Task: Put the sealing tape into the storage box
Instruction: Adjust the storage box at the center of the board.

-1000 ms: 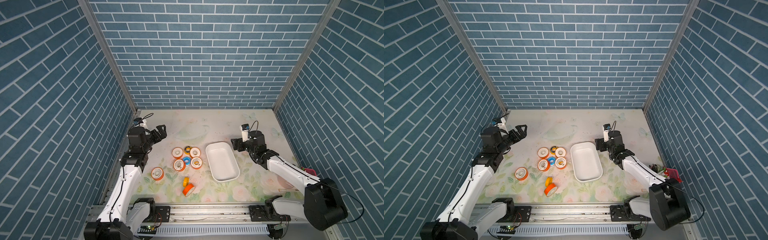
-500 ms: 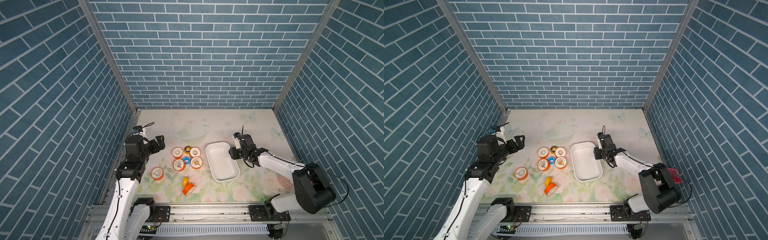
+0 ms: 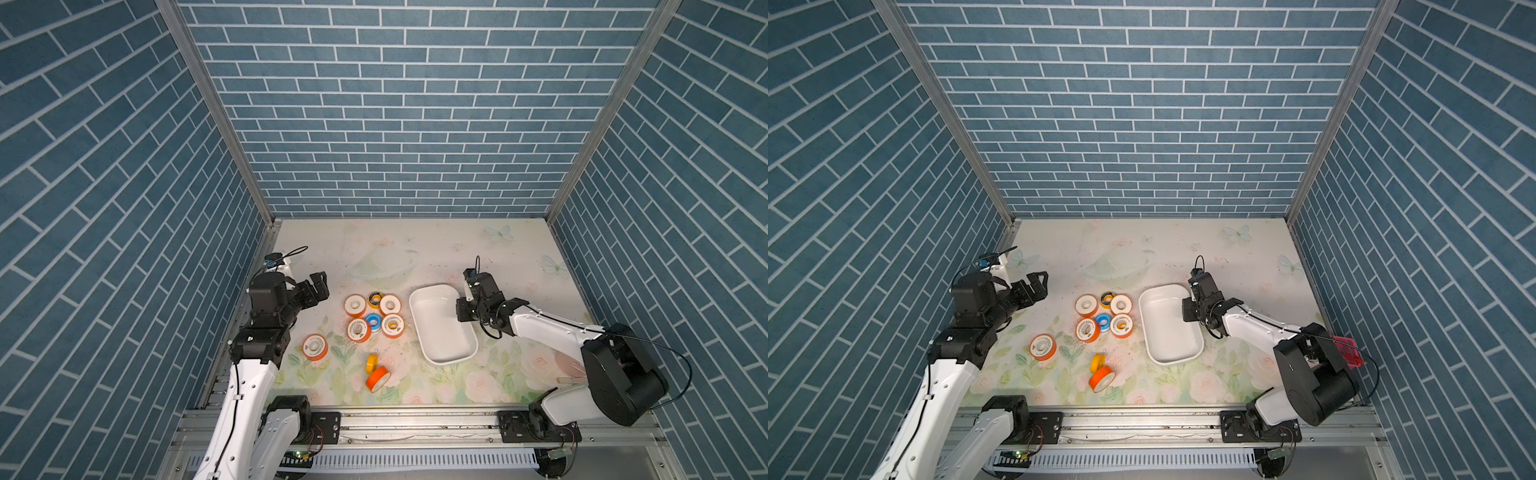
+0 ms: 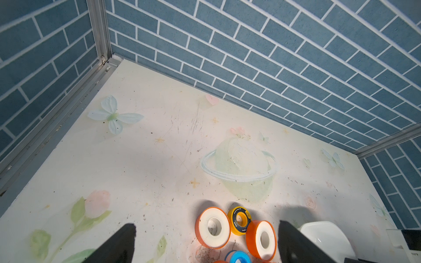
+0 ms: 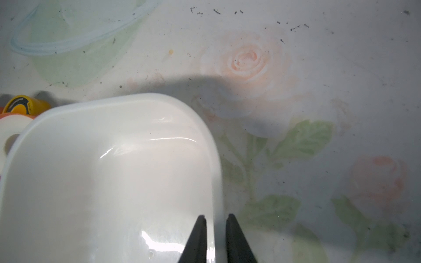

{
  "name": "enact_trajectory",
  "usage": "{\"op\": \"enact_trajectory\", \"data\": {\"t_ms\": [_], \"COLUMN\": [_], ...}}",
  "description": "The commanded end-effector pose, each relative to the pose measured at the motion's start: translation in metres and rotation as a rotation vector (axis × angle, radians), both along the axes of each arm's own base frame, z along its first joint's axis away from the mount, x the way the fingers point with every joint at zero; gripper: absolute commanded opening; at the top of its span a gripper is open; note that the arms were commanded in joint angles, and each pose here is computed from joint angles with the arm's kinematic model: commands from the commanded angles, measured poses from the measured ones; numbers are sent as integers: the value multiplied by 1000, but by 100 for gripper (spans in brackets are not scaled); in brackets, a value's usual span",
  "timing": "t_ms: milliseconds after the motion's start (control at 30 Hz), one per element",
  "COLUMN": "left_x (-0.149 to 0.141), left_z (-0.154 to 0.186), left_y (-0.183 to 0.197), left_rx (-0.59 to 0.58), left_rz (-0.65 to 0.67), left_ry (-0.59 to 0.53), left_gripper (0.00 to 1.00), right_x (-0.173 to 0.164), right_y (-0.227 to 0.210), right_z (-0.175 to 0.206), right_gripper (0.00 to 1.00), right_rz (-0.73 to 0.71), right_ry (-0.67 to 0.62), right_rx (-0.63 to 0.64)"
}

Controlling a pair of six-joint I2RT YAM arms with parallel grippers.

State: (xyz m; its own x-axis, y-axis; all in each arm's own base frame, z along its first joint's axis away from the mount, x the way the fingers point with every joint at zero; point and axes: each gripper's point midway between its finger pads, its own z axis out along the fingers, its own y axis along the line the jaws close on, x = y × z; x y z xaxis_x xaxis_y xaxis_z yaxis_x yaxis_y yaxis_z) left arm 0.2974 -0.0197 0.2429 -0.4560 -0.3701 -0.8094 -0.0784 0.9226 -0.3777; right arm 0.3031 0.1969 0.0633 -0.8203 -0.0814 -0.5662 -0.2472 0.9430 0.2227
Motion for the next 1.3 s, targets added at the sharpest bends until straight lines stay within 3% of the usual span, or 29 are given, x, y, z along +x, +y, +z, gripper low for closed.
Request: {"op": "enact_trajectory", "data": {"t_ms": [0, 367, 800, 1067, 1267], "left_x": [-2, -1, -1, -1, -4], "left_z": [-7, -9, -10, -10, -14], "left_y": [0, 0, 3, 13, 35], "left_rx": [11, 14, 18, 27, 42], "left_rz": [-8, -4, 10, 74, 209], "left_ry": [22, 27, 32, 43, 78], "left_gripper": [100, 100, 100, 100, 100], "right_x": [-2, -1, -5, -2, 10], "right_y": [4, 10, 15, 10, -16], "right_z": [2, 1, 1, 28, 69], "right_gripper": [15, 8, 12, 45, 60], "right_rz": [-57, -113, -115, -116, -149], "right_ry": [21, 39, 44, -29, -252], "right_rx": [36, 82, 115, 116, 51]}}
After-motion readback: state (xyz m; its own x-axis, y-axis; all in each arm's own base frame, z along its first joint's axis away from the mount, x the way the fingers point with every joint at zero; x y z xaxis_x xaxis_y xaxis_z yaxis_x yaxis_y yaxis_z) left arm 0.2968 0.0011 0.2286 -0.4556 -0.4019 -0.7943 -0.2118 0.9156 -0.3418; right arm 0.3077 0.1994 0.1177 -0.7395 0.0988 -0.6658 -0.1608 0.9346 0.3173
